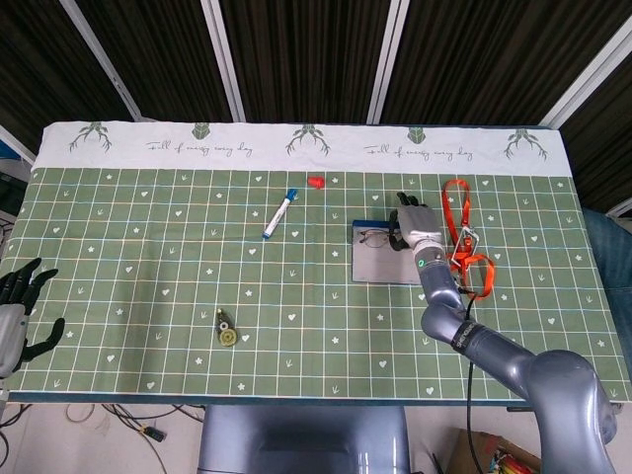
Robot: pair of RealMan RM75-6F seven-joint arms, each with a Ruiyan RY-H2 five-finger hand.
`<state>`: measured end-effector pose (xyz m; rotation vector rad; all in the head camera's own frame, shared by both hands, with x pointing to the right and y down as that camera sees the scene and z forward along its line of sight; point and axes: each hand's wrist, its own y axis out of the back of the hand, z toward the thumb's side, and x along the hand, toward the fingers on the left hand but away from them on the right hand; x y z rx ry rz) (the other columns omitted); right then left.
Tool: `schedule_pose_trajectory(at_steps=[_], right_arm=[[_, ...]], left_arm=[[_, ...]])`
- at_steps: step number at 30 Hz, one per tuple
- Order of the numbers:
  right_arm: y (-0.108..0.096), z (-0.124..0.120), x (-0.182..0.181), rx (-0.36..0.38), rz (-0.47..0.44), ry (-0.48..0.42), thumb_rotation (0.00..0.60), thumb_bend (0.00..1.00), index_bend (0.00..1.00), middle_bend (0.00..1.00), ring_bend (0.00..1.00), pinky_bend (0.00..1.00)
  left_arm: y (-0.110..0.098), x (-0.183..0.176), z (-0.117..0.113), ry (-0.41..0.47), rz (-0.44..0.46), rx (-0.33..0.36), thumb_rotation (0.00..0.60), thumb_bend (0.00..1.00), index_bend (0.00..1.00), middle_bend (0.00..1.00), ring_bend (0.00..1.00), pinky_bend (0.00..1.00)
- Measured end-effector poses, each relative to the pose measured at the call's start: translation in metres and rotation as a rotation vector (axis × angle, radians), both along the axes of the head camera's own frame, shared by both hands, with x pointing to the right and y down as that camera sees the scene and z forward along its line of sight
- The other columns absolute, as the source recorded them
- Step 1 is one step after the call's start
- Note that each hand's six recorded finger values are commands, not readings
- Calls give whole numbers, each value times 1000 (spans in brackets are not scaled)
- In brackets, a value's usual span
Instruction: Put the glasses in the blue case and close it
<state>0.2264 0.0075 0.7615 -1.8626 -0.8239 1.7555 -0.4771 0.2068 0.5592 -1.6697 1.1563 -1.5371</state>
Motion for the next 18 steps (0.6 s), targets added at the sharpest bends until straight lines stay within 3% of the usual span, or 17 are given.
schedule_pose_trajectory(at_steps=[13, 18], right_arm=[[-4, -13, 0, 23, 26, -40, 600, 476, 223, 0, 10, 175], [-1, -25, -1, 38, 26, -79, 600, 475, 214, 0, 11, 175]], left_arm=[[0, 0, 0, -3, 1, 0, 600, 404, 135, 7, 0, 0], [1, 0, 0, -6, 4, -2, 600, 404, 135, 7, 0, 0]])
